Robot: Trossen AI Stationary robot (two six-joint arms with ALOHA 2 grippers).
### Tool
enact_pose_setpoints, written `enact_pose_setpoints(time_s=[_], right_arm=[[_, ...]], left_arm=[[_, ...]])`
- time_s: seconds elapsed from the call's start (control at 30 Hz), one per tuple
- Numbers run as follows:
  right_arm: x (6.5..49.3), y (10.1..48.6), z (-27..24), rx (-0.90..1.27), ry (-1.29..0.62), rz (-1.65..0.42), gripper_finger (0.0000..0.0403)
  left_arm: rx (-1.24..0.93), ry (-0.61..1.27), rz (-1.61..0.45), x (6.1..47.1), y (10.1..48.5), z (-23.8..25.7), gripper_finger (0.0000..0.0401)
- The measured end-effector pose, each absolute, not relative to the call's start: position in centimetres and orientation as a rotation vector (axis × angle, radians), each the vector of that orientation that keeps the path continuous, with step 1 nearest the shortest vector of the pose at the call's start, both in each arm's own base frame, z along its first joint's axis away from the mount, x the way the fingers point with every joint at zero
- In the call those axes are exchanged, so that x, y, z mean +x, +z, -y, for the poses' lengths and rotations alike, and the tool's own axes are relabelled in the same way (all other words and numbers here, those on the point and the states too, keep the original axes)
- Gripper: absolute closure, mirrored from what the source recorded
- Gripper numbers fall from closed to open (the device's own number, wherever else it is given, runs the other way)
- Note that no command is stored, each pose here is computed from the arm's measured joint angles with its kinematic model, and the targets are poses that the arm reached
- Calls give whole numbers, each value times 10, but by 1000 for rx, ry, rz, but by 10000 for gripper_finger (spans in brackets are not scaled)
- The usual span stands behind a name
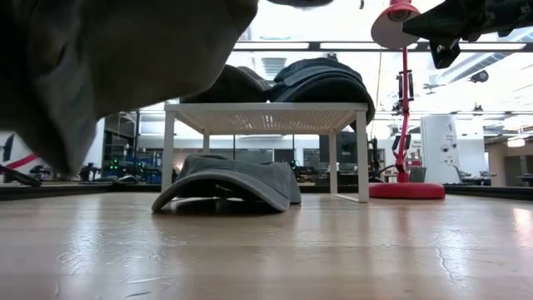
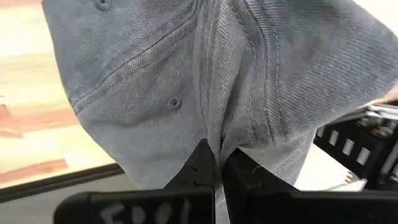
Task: Pick & Place hat
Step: Stack the bottom gray cap on top of the gray cap on the shelf
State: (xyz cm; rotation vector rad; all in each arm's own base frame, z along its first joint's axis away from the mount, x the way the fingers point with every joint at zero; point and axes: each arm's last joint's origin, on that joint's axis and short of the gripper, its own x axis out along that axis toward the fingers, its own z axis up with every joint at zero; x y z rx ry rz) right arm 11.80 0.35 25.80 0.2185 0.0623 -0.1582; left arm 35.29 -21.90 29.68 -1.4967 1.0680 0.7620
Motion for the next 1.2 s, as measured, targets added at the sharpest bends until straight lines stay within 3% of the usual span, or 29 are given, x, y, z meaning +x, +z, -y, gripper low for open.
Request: enact_pose_setpoints(time_s=[0.33, 0.83, 1.2], right_arm=[[118, 258, -3, 219, -158, -62, 394], [118, 258, -3, 219, -158, -62, 394], [118, 258, -3, 222, -158, -62, 394]], left_arm=[[-1479, 719, -1004, 351, 329, 216, 396], [-1329, 895, -1017, 313, 388, 191, 396], [-1245, 846, -888, 307, 401, 181, 396]])
